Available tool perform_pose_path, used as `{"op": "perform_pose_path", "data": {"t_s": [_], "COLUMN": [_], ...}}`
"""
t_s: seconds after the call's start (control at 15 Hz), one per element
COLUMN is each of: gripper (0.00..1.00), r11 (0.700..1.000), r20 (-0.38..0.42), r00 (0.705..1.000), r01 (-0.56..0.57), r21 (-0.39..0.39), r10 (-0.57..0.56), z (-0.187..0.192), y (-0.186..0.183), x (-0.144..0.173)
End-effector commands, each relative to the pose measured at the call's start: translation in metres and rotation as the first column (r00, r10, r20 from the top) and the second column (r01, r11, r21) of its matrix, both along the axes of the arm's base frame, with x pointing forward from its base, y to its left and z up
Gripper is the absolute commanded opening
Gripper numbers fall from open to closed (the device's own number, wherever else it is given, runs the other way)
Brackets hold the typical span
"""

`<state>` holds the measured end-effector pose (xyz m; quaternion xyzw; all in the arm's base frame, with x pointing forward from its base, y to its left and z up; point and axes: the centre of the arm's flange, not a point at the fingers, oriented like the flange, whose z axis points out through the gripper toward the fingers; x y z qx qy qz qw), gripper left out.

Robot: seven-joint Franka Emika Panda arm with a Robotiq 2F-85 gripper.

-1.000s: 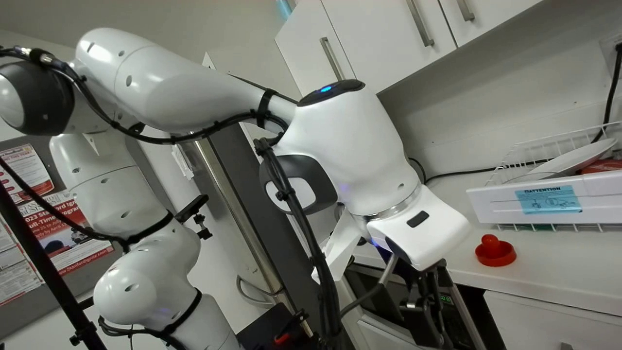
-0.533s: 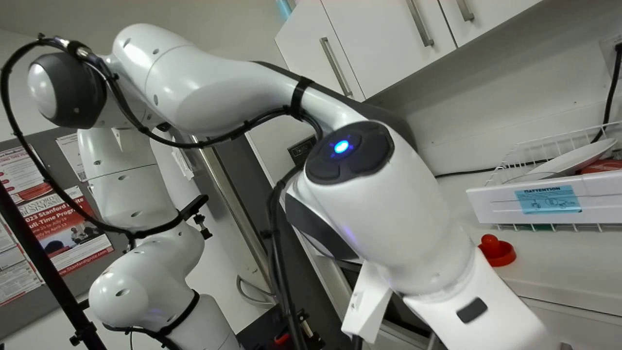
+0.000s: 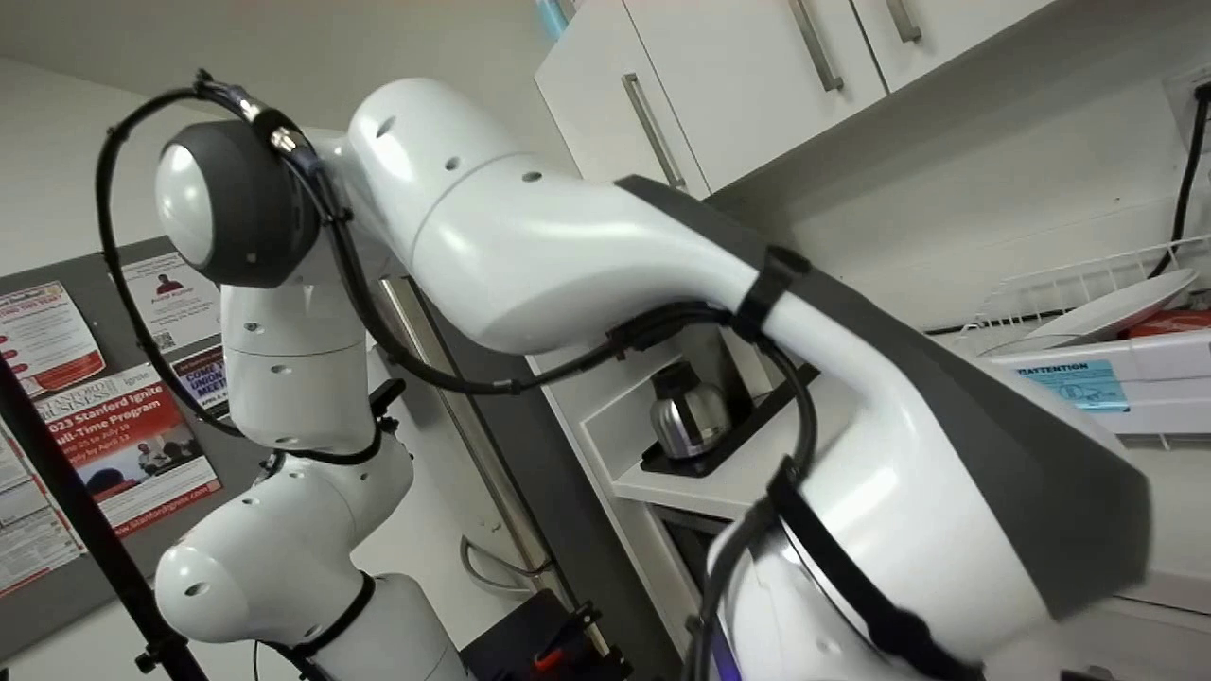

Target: Open the topmost drawer

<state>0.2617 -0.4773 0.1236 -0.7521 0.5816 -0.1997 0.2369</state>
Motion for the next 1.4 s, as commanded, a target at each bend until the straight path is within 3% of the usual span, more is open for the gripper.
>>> {"op": "perform_pose_path", "data": {"t_s": [0.0,0.07,0.13,0.53,0.73,1.0,1.33], "gripper": [1.00,1.00,1.00,1.00,1.00,1.00,1.00], "r11": [0.997,0.993,0.997,0.997,0.992,0.978,0.988], "r20": [0.155,0.188,0.123,0.122,0.188,0.358,0.599], "r00": [0.986,0.978,0.991,0.991,0.978,0.919,0.794], "r01": [0.053,0.070,0.053,0.049,0.078,0.111,0.009], "r21": [0.055,0.095,0.057,0.064,0.101,0.174,0.156], "r10": [-0.061,-0.087,-0.059,-0.056,-0.096,-0.168,-0.102], "z": [-0.056,-0.062,-0.044,-0.053,-0.084,-0.141,-0.184], "y": [-0.019,-0.016,-0.007,-0.008,-0.016,-0.026,-0.027], "x": [0.000,0.000,-0.005,-0.006,0.002,-0.005,-0.004]}}
